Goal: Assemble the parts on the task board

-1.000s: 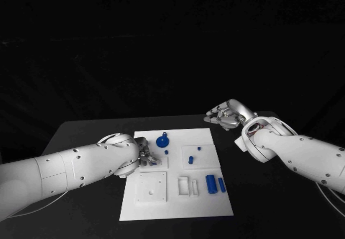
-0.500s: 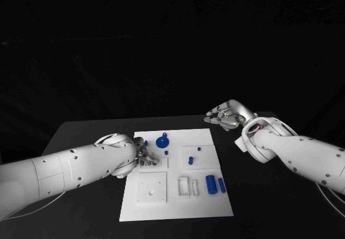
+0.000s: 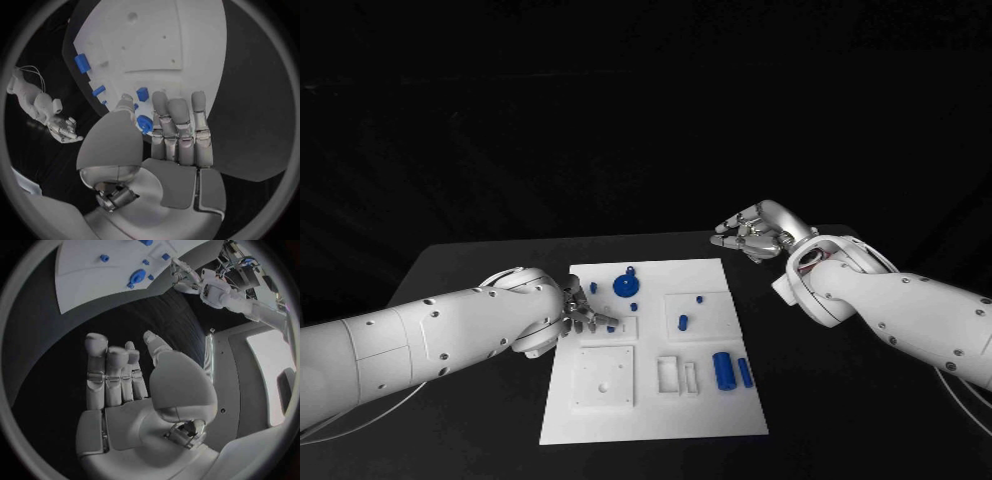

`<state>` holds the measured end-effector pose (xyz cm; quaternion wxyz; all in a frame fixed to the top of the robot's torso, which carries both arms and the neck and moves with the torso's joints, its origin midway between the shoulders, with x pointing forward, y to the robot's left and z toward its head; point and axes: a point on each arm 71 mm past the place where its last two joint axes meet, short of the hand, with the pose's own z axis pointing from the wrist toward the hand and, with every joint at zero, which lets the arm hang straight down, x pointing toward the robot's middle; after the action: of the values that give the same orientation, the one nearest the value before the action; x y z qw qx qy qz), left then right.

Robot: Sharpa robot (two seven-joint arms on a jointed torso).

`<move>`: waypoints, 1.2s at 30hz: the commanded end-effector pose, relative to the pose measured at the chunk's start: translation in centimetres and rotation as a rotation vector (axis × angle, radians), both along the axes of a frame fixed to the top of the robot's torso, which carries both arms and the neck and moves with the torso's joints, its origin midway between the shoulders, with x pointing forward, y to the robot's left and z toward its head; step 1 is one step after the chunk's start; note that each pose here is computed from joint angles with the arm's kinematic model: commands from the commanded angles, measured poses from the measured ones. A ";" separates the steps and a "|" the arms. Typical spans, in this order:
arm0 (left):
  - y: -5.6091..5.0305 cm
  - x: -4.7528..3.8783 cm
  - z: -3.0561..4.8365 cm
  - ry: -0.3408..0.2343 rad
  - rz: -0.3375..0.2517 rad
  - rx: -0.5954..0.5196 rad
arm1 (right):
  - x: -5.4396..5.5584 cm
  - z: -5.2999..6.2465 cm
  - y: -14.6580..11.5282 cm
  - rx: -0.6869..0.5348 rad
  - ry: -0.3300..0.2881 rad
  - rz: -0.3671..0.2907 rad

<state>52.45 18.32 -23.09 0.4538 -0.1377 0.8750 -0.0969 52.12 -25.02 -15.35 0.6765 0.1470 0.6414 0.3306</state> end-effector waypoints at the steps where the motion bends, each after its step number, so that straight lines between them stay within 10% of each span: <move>1: 0.5 0.48 1.11 0.012 0.028 -0.076 | 0.0 0.0 0.0 -0.003 -0.007 0.009; 15: 3.3 4.67 6.49 -0.080 0.124 -0.149 | 0.1 0.0 0.0 -0.002 -0.005 0.008; 36: 2.9 8.19 7.10 -0.013 0.051 0.025 | 0.1 0.0 0.6 0.002 -0.005 0.017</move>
<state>60.62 21.53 -15.98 0.4771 -0.1885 0.8545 -0.0812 52.29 -24.66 -15.45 0.6755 0.1471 0.6411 0.3331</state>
